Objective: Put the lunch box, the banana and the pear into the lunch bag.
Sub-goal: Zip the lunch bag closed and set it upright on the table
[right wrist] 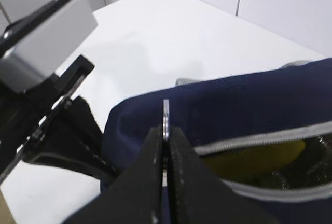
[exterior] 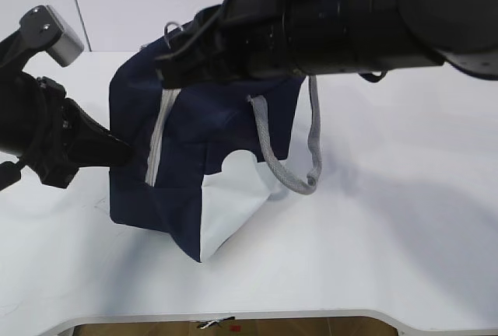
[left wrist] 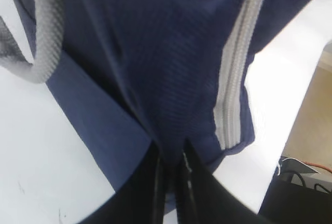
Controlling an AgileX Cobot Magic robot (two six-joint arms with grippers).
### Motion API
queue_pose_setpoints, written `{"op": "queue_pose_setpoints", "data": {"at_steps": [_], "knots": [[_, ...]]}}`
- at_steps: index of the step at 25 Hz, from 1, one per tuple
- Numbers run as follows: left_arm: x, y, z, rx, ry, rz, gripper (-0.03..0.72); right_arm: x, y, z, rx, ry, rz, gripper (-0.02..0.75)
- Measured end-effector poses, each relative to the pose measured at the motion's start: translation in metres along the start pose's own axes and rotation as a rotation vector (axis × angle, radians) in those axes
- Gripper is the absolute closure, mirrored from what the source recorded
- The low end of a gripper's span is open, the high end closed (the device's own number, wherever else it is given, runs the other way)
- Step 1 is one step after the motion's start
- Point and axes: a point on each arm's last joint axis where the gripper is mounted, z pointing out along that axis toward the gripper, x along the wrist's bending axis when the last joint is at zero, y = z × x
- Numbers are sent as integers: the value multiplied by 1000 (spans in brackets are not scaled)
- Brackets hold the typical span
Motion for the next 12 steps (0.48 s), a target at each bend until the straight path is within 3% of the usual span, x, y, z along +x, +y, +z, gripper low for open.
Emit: {"op": "queue_pose_setpoints", "data": {"at_steps": [6,12], "knots": [[-1,-1,-1,12,-11,-9,678,2,4,-2,25,33,10,721],[-2,-2,-2,28,-14,-4,679,-17,7,-4,20,-13,18,721]]}}
